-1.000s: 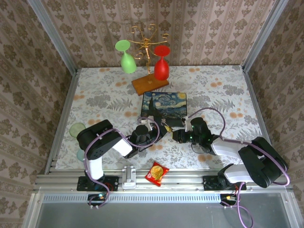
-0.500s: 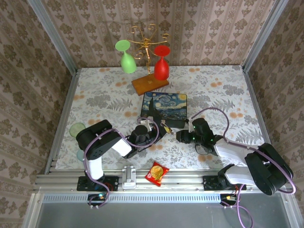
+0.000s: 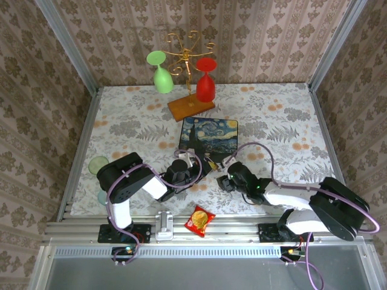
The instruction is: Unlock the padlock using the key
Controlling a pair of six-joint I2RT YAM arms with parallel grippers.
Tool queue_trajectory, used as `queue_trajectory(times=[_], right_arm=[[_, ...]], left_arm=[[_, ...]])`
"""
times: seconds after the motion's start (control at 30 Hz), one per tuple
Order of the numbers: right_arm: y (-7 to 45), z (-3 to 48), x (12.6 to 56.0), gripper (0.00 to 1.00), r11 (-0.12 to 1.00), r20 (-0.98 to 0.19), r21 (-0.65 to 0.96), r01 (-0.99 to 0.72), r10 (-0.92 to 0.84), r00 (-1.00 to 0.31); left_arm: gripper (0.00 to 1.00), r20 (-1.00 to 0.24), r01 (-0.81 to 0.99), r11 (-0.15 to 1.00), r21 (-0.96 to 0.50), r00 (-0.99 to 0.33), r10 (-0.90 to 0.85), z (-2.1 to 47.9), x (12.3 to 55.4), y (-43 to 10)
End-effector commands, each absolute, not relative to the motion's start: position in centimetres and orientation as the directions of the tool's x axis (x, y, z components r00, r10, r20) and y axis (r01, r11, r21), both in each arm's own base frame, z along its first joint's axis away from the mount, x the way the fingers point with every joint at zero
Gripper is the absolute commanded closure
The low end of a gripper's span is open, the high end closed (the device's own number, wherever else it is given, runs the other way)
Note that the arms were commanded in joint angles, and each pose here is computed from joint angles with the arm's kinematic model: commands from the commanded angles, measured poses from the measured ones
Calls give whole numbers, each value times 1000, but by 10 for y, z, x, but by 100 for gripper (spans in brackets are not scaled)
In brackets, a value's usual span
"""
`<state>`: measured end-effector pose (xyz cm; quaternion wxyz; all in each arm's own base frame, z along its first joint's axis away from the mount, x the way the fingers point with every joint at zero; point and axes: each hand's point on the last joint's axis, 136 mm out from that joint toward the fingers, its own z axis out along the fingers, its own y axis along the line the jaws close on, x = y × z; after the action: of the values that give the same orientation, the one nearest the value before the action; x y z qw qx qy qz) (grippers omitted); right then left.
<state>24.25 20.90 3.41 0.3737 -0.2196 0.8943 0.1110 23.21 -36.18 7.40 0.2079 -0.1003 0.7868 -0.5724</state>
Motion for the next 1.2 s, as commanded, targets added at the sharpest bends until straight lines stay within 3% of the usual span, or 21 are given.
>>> queue_trajectory(times=[0.0,0.27,0.63,0.77,1.17], right_arm=[[215,51,264,53,879,-764,-130,-459,-384,-519],[227,58,275,57,866,-779,-196,-460,-422,-463],[241,51,274,84,831,-761,-216,-513,-473,-445],[246,50,271,89,822,-760,-189,-537,-469,-451],[250,47,252,93,775,-755,226,-590,-244,-609]], left_arm=[[100,-252,164,240,-957,-879,-404,110,233,-365],[100,-249,146,271,-952,-882,-400,96,228,-361],[100,-246,152,255,-955,-885,-394,102,225,-362],[100,-241,144,260,-955,-887,-393,99,225,-361],[100,-247,131,297,-946,-885,-396,84,226,-352]])
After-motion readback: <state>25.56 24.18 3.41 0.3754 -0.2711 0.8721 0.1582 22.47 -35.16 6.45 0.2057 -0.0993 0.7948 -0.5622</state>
